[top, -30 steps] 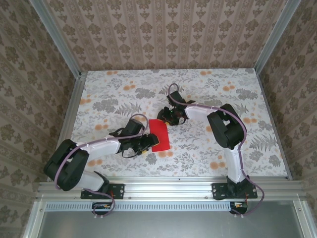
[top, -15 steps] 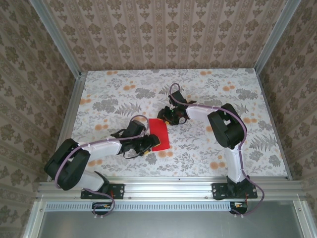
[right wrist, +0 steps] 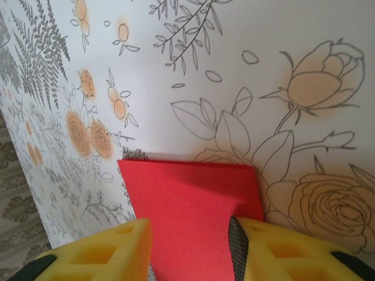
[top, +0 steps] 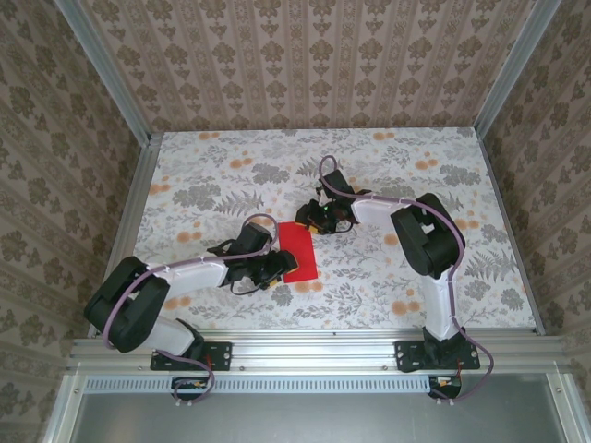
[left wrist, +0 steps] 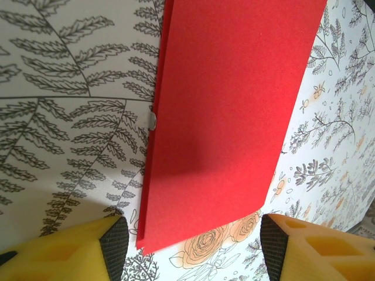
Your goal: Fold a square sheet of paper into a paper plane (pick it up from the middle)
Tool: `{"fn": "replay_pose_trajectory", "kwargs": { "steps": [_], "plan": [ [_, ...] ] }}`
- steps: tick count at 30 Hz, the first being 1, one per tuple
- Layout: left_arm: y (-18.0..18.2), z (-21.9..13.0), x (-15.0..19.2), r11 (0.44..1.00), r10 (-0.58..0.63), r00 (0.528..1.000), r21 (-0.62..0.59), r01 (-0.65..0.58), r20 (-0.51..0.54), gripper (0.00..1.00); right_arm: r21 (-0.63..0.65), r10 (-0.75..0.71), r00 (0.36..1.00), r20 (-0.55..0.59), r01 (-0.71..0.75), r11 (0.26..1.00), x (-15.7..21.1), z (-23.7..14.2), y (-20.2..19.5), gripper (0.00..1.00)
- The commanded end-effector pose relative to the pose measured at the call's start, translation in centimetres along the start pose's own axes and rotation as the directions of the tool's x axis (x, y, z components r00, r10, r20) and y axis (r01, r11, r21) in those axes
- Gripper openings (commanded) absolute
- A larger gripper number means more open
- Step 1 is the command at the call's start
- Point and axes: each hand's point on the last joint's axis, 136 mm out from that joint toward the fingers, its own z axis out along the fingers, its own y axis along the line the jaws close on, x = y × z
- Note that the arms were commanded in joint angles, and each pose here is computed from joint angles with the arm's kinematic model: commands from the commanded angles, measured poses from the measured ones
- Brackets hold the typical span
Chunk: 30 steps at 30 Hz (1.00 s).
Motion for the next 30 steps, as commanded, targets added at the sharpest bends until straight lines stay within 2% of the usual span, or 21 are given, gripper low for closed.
{"fn": "replay_pose_trajectory", "kwargs": {
  "steps": [1,9,17,22,30],
  "plan": [
    [0.0,0.4,-0.1,1.0,0.006,1.0,-0.018,-0.006,-0.002,0.64,0.026,-0.037,0.999,-0.019,0.038,0.999,0.7,-1.0,-0.1,0.42],
    [-0.8,0.6,0.1,1.0,0.017,1.0,0.019,-0.017,-0.025,0.64,0.096,0.015,0.999,-0.042,-0.011,0.995,1.3,0.3,-2.7,0.42],
    [-1.8,0.5,0.2,0.998,0.025,0.999,0.061,-0.022,-0.038,0.63,0.113,0.038,0.998,-0.047,-0.032,0.993,1.4,0.8,-3.5,0.42],
    [-2.5,0.3,0.0,0.996,0.026,0.999,0.088,-0.023,-0.028,0.55,0.119,0.04,0.998,-0.048,-0.034,0.992,1.4,0.7,-3.7,0.42],
    [-1.6,0.6,-0.7,0.998,-0.002,1.0,0.057,0.001,0.016,0.41,0.074,0.017,0.999,-0.05,-0.013,0.997,1.4,0.2,-2.3,0.42]
  ]
}}
